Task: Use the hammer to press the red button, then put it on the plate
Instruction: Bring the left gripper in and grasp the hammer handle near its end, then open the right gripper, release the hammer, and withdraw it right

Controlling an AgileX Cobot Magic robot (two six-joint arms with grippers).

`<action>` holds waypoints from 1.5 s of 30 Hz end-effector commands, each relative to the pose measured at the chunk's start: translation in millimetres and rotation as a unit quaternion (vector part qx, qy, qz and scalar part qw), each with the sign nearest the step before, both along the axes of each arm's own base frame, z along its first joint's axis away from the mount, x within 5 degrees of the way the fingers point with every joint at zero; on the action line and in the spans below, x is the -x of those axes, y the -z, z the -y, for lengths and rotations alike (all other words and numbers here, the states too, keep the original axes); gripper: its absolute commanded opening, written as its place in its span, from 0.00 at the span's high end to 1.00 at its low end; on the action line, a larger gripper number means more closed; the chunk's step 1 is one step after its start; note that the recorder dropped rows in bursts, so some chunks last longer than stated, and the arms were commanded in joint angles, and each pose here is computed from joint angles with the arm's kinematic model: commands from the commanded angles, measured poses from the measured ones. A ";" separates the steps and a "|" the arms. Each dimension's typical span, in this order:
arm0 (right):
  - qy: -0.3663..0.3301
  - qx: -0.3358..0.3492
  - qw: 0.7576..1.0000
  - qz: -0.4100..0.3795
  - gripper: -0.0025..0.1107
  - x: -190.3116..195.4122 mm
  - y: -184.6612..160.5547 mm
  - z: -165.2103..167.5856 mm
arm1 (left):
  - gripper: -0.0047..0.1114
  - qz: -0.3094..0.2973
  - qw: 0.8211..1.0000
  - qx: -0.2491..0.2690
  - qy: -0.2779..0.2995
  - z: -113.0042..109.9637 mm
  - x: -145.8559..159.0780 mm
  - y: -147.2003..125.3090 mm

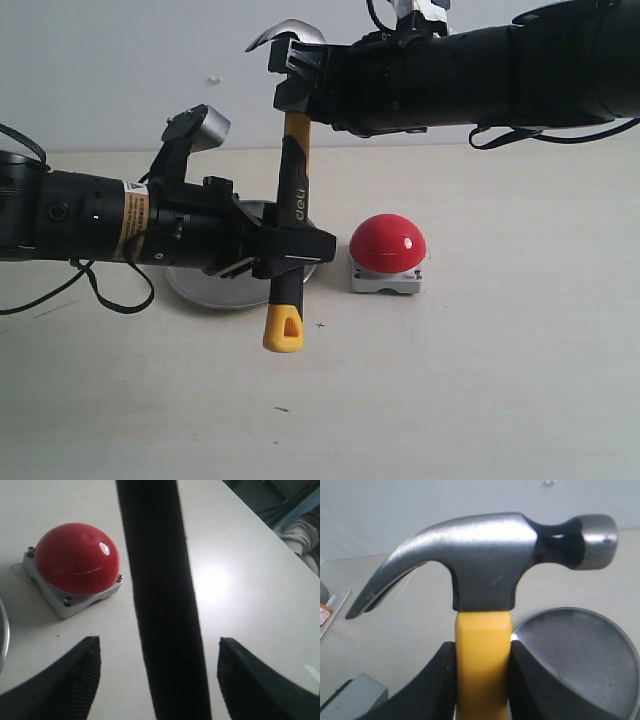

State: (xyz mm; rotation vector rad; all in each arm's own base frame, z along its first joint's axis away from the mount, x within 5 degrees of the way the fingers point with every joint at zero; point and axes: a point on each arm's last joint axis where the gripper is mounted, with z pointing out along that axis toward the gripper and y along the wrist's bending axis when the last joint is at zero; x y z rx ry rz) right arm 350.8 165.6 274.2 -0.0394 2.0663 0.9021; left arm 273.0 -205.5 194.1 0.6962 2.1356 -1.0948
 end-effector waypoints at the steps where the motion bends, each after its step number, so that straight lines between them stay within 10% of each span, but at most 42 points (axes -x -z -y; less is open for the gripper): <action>1: -0.005 -0.012 1.000 0.015 0.98 0.6 -11.5 -1.5 | 0.40 0.000 1.000 -0.007 0.008 3.1 -0.1 4.1; 15: -0.014 -0.017 1.000 0.015 0.98 1.7 -12.1 -2.9 | 0.42 -0.027 1.000 -0.005 -0.007 4.9 -4.7 19.6; 27: -0.015 -0.017 1.000 0.016 0.98 1.8 -12.1 -3.1 | 0.94 -0.028 0.999 0.012 0.008 7.3 -2.7 16.6; 31: -0.015 -0.017 1.000 0.016 0.98 1.8 -12.1 -3.1 | 0.96 -0.027 1.000 0.012 0.008 7.3 -2.7 16.6; 45: -0.006 -0.001 1.000 -0.002 0.58 3.1 -4.3 -0.4 | 0.96 -0.028 1.000 0.014 0.006 7.2 -4.0 15.5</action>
